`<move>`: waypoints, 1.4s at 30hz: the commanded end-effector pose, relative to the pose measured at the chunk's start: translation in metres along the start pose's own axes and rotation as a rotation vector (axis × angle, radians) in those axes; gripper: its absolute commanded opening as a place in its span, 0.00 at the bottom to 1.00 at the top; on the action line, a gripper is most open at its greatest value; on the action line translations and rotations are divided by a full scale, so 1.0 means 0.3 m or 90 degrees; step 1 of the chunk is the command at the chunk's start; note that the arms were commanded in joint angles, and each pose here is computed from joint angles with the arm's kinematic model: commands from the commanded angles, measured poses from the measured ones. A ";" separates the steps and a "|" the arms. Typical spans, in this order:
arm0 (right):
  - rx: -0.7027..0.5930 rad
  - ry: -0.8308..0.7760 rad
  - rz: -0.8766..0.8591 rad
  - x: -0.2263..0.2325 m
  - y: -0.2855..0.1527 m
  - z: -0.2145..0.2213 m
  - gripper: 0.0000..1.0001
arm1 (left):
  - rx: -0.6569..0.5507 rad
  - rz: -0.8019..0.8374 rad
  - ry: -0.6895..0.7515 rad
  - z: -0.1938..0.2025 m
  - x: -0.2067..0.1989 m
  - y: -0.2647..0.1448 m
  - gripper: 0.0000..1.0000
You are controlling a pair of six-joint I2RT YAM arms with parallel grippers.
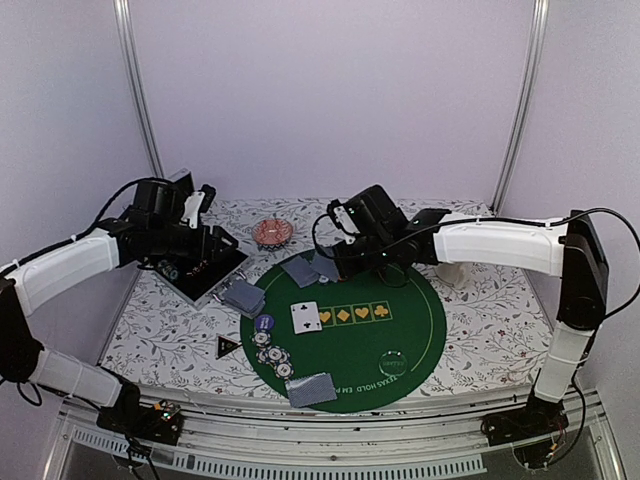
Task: Distribute texas hold em gaming equipment
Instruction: Pick up the poker card from the face-down deck piles.
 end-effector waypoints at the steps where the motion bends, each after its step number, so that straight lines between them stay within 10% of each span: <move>1: 0.068 -0.104 0.057 -0.020 -0.026 0.018 0.02 | 0.012 -0.004 0.025 0.037 0.013 -0.012 0.74; 10: -0.115 -0.159 -0.337 0.141 -0.156 -0.045 0.02 | 0.043 0.244 0.056 0.056 -0.120 -0.061 0.61; 18: -0.152 -0.218 -0.472 0.183 -0.267 -0.027 0.02 | -0.009 0.548 0.211 0.148 -0.318 -0.256 0.55; 32: -0.202 -0.273 -0.567 0.266 -0.365 -0.006 0.02 | 0.041 0.590 0.221 0.218 -0.313 -0.230 0.56; 42: -0.220 -0.284 -0.574 0.274 -0.344 -0.011 0.02 | 0.060 0.606 0.229 0.256 -0.308 -0.219 0.38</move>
Point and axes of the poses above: each gripper's point midway between its finger pads, its own y axis out along the fingers, its own x axis along the line the jaws close on, z = x × y, the point moved 9 cm from there along -y, back along the fingers, and after that the axes turned 12 degrees about -y, right-handed, at the moved point
